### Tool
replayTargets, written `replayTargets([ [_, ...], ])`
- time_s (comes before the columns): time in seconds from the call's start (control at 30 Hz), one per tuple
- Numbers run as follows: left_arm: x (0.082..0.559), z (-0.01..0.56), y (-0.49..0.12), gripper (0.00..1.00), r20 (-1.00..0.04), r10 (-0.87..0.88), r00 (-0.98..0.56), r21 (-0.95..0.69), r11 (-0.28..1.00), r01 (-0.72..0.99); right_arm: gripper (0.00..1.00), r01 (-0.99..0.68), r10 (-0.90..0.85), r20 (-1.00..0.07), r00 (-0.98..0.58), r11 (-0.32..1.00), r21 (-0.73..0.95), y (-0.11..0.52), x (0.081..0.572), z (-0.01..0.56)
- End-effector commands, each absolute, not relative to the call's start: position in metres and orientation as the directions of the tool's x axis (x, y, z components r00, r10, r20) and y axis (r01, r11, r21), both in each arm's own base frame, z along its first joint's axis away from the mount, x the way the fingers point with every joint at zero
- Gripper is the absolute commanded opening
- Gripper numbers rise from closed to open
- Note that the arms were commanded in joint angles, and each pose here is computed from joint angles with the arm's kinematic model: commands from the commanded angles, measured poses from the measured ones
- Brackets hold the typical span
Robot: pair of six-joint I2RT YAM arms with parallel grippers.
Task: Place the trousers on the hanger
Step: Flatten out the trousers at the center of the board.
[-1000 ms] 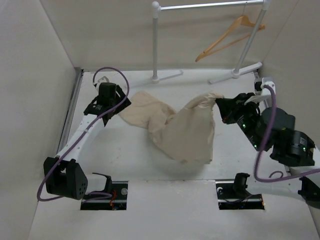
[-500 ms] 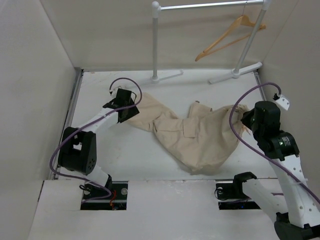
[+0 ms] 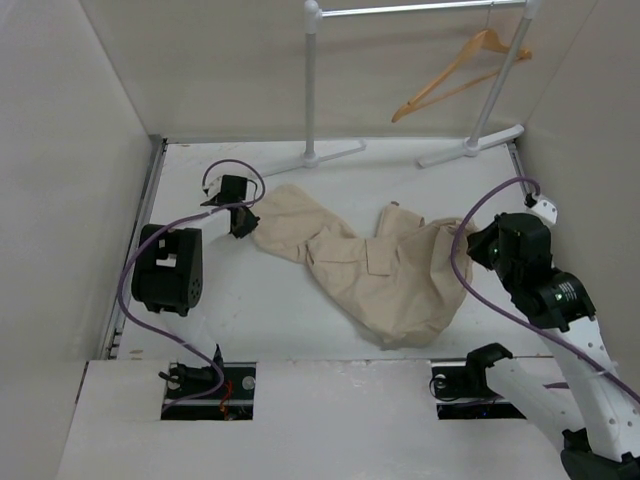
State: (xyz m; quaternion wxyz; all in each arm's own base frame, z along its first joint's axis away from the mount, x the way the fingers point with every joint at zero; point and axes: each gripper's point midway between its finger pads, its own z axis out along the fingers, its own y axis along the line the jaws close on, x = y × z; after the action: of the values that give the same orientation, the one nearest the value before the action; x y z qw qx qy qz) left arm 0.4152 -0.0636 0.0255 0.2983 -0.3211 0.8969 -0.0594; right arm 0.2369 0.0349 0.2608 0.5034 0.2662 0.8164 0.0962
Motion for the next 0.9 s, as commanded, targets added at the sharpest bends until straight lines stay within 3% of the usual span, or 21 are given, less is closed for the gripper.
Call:
replayTargets([
  [0.0,0.413,0.063,-0.047,0.04,-0.488,-0.713,-0.503,-0.396,0.695,-0.601,0.01,0.182,0.505,-0.817,-0.279,0.863,0.471,0.052,0.239,0.317],
  [0.2,0.407,0.269,0.031,0.02,-0.615,-0.781,-0.112,-0.642,0.578,-0.504,0.01,-0.228,0.494,-0.866,-0.079,0.836,0.499,0.074,0.183,0.464],
  [0.4,0.323,0.439,0.101,0.03,-0.613,-0.735,0.291,-0.779,0.501,-0.377,0.01,-0.518,0.650,-0.759,0.047,0.665,0.538,0.051,0.115,0.576],
  [0.53,0.283,0.507,0.111,0.04,-0.609,-0.674,0.419,-0.793,0.523,-0.312,0.02,-0.606,0.697,-0.710,0.100,0.609,0.512,0.037,0.091,0.614],
  [0.63,0.291,0.507,0.115,0.04,-0.616,-0.671,0.413,-0.788,0.521,-0.328,0.01,-0.523,0.603,-0.794,0.077,0.702,0.482,0.068,0.129,0.585],
  [0.73,0.310,0.462,0.123,0.04,-0.630,-0.690,0.357,-0.769,0.491,-0.409,0.00,-0.377,0.467,-0.884,0.007,0.820,0.430,0.105,0.192,0.519],
  [0.87,0.331,0.393,0.127,0.04,-0.656,-0.705,0.268,-0.717,0.473,-0.512,0.00,-0.228,0.466,-0.885,-0.006,0.861,0.455,0.109,0.247,0.475],
])
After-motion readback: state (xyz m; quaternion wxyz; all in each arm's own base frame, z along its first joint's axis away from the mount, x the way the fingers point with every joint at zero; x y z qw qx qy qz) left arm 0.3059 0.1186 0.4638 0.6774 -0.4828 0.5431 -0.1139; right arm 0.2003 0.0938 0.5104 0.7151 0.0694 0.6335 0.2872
